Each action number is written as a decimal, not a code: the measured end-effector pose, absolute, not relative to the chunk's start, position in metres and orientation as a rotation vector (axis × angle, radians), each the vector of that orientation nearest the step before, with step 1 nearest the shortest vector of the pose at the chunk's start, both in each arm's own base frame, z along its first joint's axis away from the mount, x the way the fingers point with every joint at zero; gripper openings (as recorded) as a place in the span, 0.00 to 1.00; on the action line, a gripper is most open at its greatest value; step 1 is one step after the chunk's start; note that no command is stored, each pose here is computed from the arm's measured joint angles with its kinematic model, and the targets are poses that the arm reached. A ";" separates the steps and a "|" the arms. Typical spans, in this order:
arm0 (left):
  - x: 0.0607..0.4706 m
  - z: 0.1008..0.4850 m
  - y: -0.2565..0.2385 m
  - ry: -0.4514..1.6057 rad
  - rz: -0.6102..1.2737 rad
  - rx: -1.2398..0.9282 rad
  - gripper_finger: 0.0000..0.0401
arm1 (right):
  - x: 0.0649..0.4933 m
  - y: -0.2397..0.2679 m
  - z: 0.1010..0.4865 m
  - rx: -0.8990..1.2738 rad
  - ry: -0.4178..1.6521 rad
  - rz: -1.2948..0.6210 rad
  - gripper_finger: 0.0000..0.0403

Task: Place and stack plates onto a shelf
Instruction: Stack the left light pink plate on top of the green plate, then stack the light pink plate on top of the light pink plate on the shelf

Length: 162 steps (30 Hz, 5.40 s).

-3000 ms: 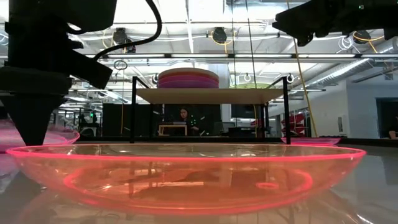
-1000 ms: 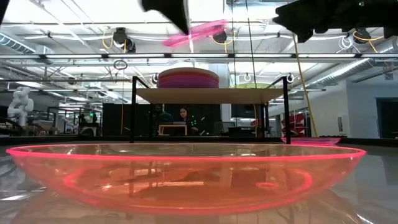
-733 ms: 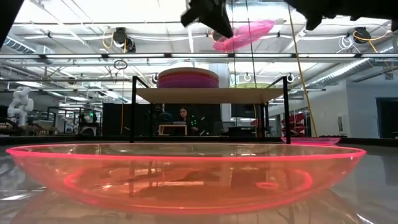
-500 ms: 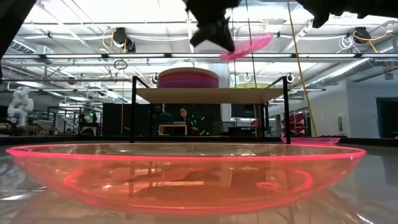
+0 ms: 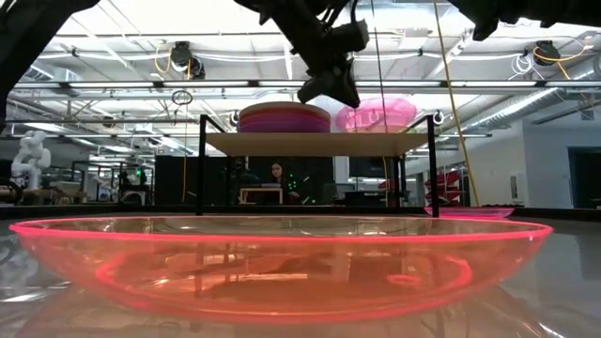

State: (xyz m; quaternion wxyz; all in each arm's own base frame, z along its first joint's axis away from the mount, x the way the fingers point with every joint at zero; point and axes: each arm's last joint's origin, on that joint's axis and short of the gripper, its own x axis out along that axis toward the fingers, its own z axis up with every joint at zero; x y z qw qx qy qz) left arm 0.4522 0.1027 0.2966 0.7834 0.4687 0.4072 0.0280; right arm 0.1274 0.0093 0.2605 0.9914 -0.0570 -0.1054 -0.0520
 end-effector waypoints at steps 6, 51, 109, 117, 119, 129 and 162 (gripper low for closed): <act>0.454 0.299 0.102 0.858 0.096 1.003 0.25 | 0.127 0.009 0.260 -0.109 -0.211 -0.103 0.36; 0.237 0.283 -0.049 0.050 0.148 0.214 0.28 | 0.199 0.030 0.229 -0.210 0.867 -0.307 0.36; 0.229 0.274 -0.052 -0.025 0.139 0.166 0.28 | 0.138 -0.103 0.116 -0.012 1.137 -0.858 0.01; 0.229 0.274 -0.052 -0.025 0.138 0.164 0.28 | 0.139 -0.104 0.133 0.062 0.946 -0.942 0.00; 0.229 0.273 -0.052 -0.024 0.138 0.164 0.28 | 0.138 -0.103 0.140 0.074 0.880 -0.967 0.00; 0.229 0.273 -0.052 -0.023 0.138 0.165 0.28 | 0.124 -0.095 0.184 0.097 0.534 -1.061 0.00; 0.229 0.274 -0.052 -0.025 0.140 0.152 0.28 | 0.227 -0.088 0.285 -0.196 0.337 -0.530 0.00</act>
